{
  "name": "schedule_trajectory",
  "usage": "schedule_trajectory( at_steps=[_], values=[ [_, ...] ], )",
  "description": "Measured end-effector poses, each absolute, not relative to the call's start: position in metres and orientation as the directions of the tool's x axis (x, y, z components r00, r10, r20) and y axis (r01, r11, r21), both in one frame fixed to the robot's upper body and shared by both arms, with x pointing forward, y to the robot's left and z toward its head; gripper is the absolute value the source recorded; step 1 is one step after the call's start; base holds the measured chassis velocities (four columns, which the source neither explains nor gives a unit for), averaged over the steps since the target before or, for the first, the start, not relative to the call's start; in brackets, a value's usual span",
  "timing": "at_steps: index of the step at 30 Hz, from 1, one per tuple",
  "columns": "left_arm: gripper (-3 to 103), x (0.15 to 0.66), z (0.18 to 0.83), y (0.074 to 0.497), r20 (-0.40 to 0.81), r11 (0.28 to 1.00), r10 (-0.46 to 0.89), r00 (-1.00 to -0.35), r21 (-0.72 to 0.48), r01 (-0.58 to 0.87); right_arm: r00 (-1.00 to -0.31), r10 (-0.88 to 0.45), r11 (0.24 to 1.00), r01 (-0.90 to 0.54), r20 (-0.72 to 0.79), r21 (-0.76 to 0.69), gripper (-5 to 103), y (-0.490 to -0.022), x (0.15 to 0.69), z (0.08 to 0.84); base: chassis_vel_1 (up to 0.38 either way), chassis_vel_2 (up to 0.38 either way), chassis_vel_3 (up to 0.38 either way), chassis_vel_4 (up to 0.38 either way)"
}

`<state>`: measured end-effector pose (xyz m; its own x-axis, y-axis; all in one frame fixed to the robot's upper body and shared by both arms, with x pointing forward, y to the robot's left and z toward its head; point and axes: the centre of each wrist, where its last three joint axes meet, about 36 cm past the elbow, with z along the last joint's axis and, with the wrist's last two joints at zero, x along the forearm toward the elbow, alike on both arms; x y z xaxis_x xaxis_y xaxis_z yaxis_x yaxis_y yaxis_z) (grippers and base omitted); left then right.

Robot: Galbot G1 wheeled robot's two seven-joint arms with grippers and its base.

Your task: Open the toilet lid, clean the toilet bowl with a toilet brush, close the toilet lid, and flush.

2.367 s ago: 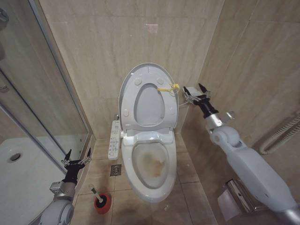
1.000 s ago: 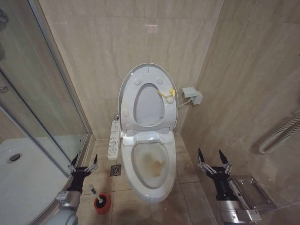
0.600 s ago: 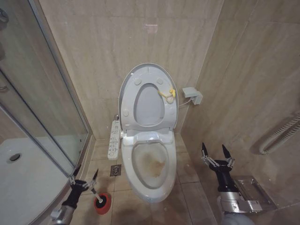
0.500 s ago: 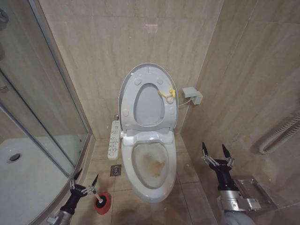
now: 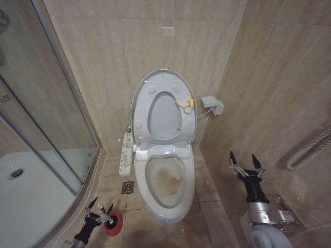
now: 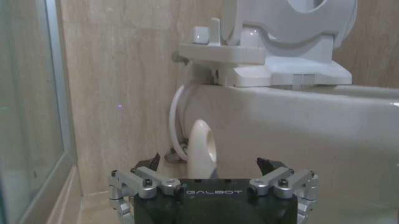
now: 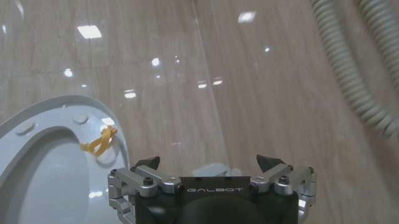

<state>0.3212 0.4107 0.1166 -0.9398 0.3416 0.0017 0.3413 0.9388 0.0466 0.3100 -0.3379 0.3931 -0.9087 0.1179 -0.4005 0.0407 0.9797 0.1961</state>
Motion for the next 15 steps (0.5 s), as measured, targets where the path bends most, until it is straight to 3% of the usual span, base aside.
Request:
schedule_trajectory(
  at_steps=[15],
  values=[
    [100, 0.323, 0.108, 0.416, 0.045, 0.947, 0.317, -0.947, 0.046, 0.319, -0.891, 0.146, 0.978, 0.065, -0.431, 0.198, 100, -0.353, 0.308, 0.407, 0.000, 0.000, 0.000, 0.000]
  ],
)
